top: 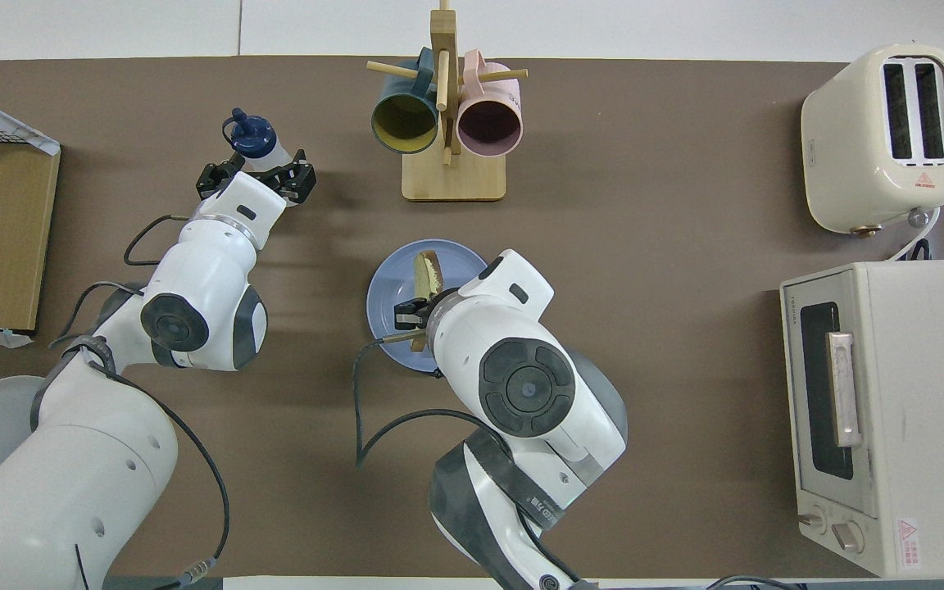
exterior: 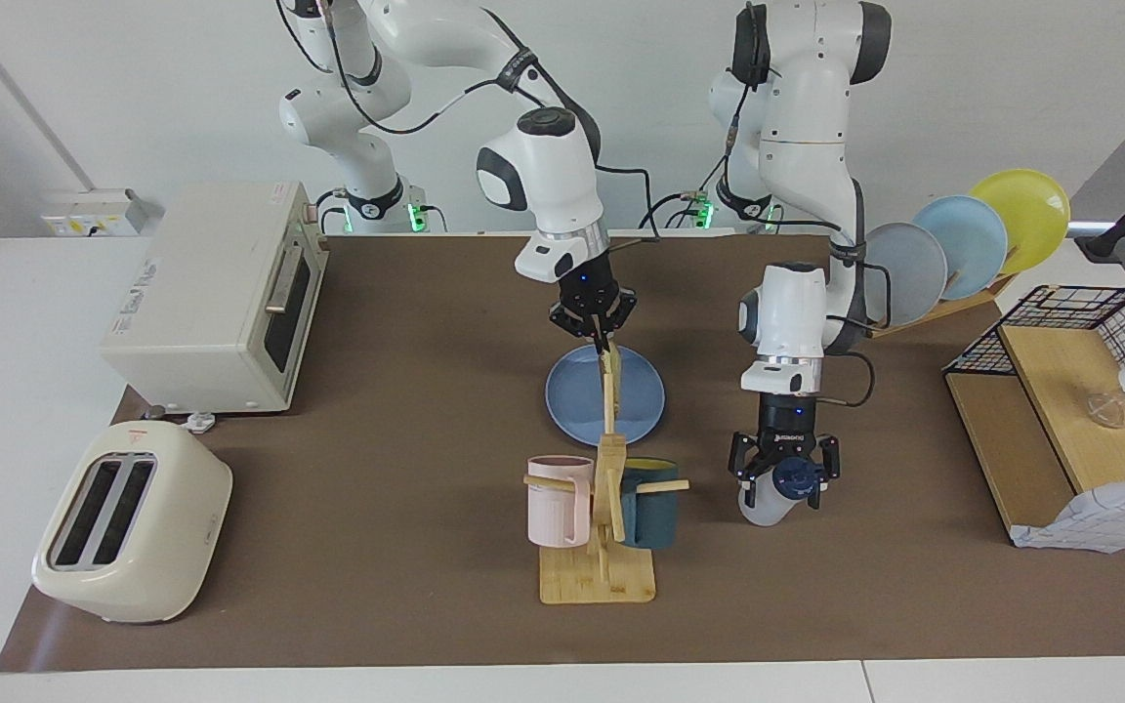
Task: Put bread on plate and add seasoning
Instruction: 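Lower the bread onto the blue plate and open the right gripper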
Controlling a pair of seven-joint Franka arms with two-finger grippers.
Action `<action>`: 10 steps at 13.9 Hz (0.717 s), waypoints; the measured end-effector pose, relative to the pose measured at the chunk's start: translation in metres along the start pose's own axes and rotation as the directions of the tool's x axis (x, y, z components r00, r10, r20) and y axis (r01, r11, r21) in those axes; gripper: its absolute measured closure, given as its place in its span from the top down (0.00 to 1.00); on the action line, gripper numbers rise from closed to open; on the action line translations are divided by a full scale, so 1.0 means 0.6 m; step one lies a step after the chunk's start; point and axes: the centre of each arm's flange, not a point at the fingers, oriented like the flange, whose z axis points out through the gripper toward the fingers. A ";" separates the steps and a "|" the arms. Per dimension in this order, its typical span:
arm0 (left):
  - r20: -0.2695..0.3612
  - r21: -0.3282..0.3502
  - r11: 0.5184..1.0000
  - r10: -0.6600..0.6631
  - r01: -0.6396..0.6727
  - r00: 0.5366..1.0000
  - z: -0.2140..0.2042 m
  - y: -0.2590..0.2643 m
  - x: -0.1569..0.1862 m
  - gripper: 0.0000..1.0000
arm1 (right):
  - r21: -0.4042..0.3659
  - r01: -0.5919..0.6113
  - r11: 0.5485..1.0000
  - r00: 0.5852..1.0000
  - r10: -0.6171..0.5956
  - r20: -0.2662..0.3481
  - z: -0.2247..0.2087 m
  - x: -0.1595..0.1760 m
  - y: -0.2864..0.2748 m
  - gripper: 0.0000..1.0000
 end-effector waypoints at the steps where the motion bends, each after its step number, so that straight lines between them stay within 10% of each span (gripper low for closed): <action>1: 0.004 0.000 1.000 0.000 0.000 1.000 0.002 0.000 -0.003 0.96 | -0.007 -0.004 1.000 1.000 0.004 0.005 0.004 -0.005 0.009 0.06; 5: 0.005 -0.001 1.000 -0.029 0.029 1.000 0.003 0.003 -0.005 0.53 | -0.040 -0.037 0.999 0.999 0.038 0.022 0.009 -0.007 0.058 0.06; 10: 0.004 -0.001 0.999 -0.044 0.044 0.999 0.003 0.003 -0.005 0.44 | -0.073 -0.070 0.995 0.996 0.073 0.041 0.018 0.005 0.095 0.06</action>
